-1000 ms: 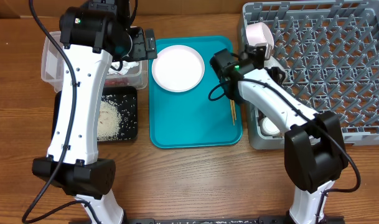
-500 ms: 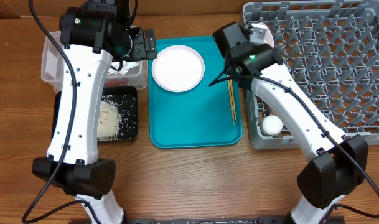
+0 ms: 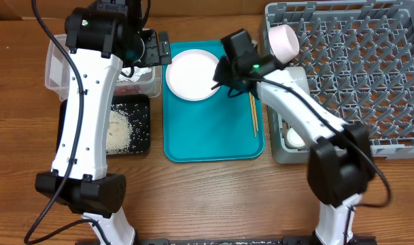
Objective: Sort waste into correct bins and load items into the dishwasher
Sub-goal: 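Grasp the edge of the pale pink plate with the right gripper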
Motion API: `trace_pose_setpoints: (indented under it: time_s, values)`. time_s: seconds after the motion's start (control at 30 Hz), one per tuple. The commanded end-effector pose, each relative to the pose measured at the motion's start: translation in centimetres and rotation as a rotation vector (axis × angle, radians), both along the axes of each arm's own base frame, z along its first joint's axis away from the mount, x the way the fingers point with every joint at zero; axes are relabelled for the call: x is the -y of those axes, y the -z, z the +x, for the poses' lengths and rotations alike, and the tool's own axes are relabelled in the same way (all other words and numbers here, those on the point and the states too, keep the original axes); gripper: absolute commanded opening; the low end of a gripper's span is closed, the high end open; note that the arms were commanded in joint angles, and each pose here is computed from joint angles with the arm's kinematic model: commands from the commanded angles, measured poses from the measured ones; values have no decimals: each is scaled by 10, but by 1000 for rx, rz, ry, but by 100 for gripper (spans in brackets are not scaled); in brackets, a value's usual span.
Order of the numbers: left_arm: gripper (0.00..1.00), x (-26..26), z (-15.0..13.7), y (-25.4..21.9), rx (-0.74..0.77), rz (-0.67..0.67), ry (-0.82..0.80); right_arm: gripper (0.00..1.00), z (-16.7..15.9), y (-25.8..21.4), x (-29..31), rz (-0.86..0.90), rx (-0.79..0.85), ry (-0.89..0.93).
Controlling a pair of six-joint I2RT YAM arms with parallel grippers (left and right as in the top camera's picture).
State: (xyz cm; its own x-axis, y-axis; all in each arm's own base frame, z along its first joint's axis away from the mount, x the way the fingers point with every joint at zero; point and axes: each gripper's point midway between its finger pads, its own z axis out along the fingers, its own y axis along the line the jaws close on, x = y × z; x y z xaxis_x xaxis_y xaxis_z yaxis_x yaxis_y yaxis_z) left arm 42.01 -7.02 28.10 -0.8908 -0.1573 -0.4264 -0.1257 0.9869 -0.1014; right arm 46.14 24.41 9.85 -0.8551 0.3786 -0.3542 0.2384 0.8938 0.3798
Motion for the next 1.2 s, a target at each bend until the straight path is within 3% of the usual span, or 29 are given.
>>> trace_pose_setpoints:
  time_s: [0.0, 0.33, 0.7, 0.8, 1.03, 1.17]
  values:
    - [100, -3, 1, -7, 25, 7, -14, 45, -5, 33, -6, 16, -71, 35]
    - [100, -3, 1, -7, 25, 7, -14, 36, 3, 73, -17, 23, -92, 42]
    - [100, -3, 1, -7, 24, 7, -14, 21, -16, 97, -9, -32, -182, 41]
    - [100, -3, 1, -7, 25, 7, -14, 7, -22, 98, -4, -53, -213, 37]
    - [100, -3, 1, -7, 25, 7, -14, 4, -19, 65, 9, -94, -231, -1]
    - [100, -3, 1, -7, 24, 7, -14, 4, -4, 3, 19, -106, -136, -39]
